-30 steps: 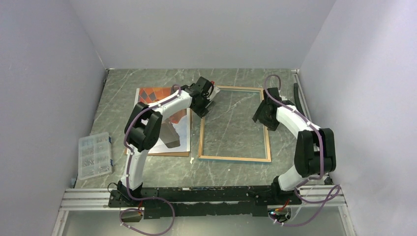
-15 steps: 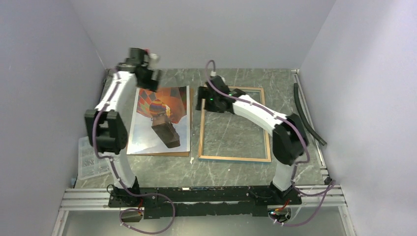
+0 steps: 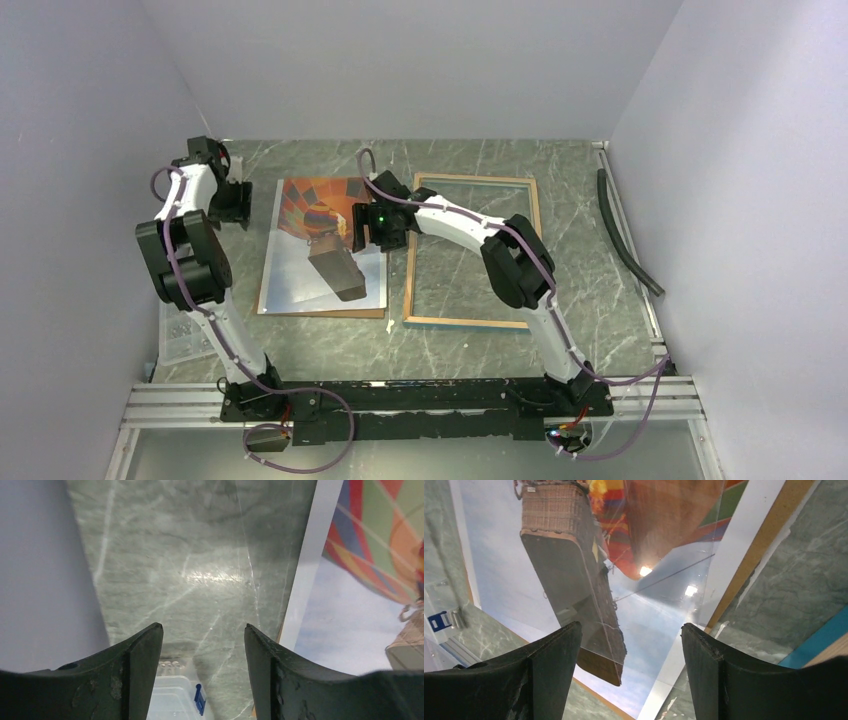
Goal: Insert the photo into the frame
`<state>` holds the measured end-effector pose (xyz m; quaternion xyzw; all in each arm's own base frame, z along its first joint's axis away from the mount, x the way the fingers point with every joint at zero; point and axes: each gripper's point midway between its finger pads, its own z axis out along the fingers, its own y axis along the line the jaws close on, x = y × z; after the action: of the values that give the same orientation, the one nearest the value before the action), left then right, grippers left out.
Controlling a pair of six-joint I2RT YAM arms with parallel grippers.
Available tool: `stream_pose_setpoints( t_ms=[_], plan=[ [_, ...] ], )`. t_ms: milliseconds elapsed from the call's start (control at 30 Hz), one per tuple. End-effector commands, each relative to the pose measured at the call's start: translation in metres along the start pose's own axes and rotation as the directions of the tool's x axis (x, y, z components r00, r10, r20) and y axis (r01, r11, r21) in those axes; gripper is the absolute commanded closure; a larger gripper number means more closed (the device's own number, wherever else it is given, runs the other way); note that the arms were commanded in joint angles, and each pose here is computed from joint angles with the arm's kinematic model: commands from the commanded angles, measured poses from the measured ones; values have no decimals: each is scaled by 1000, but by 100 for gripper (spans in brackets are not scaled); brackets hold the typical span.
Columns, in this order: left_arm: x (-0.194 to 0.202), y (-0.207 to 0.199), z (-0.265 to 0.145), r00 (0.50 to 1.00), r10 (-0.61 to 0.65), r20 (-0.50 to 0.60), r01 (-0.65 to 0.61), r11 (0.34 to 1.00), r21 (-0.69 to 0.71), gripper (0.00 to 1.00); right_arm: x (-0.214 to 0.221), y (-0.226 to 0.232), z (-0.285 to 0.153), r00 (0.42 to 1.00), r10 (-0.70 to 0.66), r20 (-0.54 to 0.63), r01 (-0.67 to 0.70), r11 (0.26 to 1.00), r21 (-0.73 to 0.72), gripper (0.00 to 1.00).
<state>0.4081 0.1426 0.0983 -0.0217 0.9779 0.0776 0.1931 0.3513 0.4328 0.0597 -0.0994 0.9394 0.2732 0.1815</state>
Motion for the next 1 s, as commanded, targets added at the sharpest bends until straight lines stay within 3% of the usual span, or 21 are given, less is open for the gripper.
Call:
stream_pose_setpoints(
  t_ms=[0,467,967],
  plan=[
    [12,-10,14,1000,-1,-27,2,999,37,34,-12,10,-9,1000,-12,12,12,999,-44,24],
    [49,-38,58,992,20,-121,-16,999,34,37,-7,-22,-7,999,38,-12,-39,998,-49,25],
    [74,-79,63,987,58,-148,-39,992,124,51,12,-20,-17,994,94,-61,-101,985,-136,31]
  ],
)
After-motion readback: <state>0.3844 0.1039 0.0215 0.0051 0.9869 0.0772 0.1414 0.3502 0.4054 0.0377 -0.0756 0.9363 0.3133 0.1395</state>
